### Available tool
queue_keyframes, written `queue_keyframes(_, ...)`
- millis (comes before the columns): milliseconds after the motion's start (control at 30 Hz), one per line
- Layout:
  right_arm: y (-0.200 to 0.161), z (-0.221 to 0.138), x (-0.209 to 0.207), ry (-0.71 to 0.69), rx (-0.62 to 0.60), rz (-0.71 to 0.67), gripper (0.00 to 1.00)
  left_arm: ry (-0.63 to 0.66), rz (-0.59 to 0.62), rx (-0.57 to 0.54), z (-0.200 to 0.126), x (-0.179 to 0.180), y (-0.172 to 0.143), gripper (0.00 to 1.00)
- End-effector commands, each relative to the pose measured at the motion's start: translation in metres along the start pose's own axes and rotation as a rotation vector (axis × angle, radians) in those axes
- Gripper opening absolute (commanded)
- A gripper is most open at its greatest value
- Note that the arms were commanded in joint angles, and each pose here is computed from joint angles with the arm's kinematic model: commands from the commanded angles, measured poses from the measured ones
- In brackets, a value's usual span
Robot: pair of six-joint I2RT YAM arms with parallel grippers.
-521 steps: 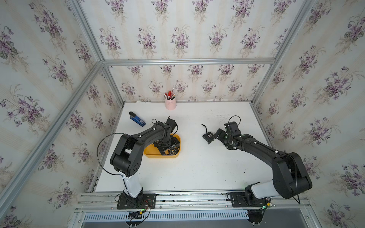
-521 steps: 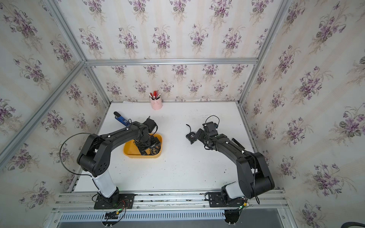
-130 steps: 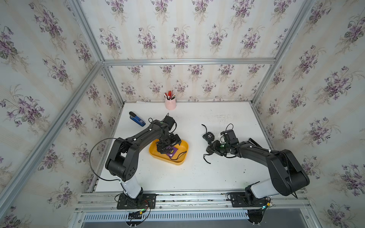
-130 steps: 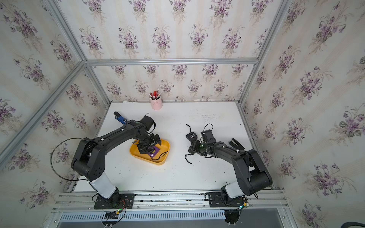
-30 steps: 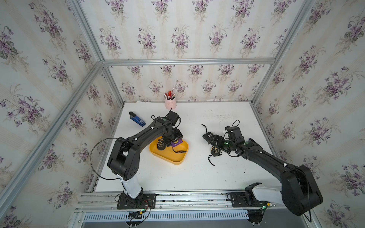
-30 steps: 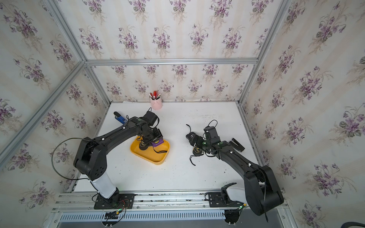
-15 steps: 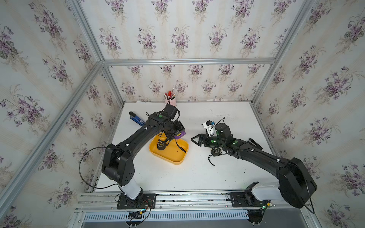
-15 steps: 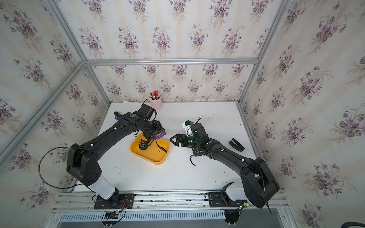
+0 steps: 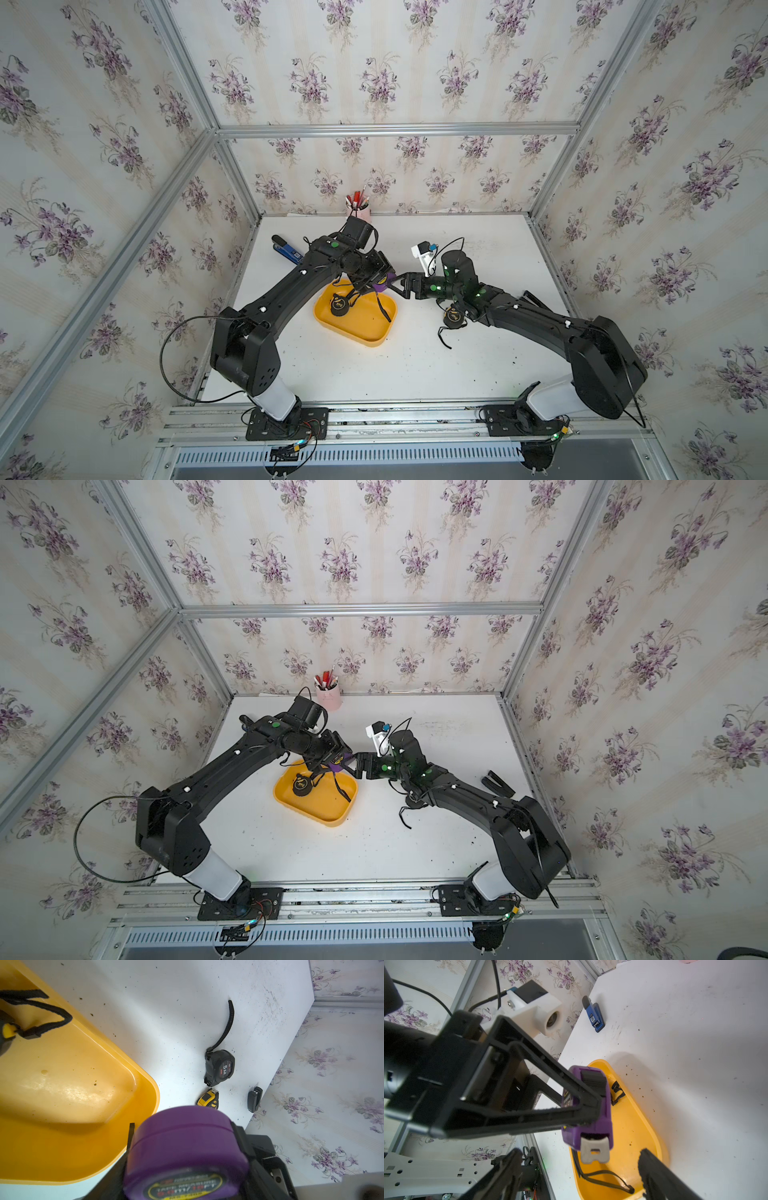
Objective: Take the tape measure out of the storage box
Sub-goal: Place the tape measure at the center of the board.
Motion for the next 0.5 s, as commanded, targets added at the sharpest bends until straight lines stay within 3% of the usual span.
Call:
queue_keyframes(0,0.0078,0.0019,0.0109,0.058,-0.034,-0.043,0.87,-0.09,0.004,-0.012,-0.0085,-0.0165,0.0031,0.43)
queue_keyframes(233,0.0119,0.0051,0.0132,0.077,-0.055,-0.055,0.83,-0.139,-0.025,0.019,-0.0088,-0.0207,-0.0003,0.43)
queue_keyframes(333,0.0135,0.0076,0.014,0.085,-0.058,-0.051,0.77,-0.155,-0.041,0.032,-0.0053,-0.0192,-0.0023,0.43)
queue_keyframes(467,0.0153,0.0105,0.0147,0.086,-0.06,-0.051,0.61,-0.157,-0.038,0.03,-0.0076,-0.0201,-0.0031,0.43)
Point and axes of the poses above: each gripper's point midway between its finger pads, its own z axis out along the fingers, its own x axis along the line the jaws close on, y = z × x, the point moved 7 cm from there along -z, back along the fingers, and after that the axes turned 12 degrees about z, right-handed, at the moved point
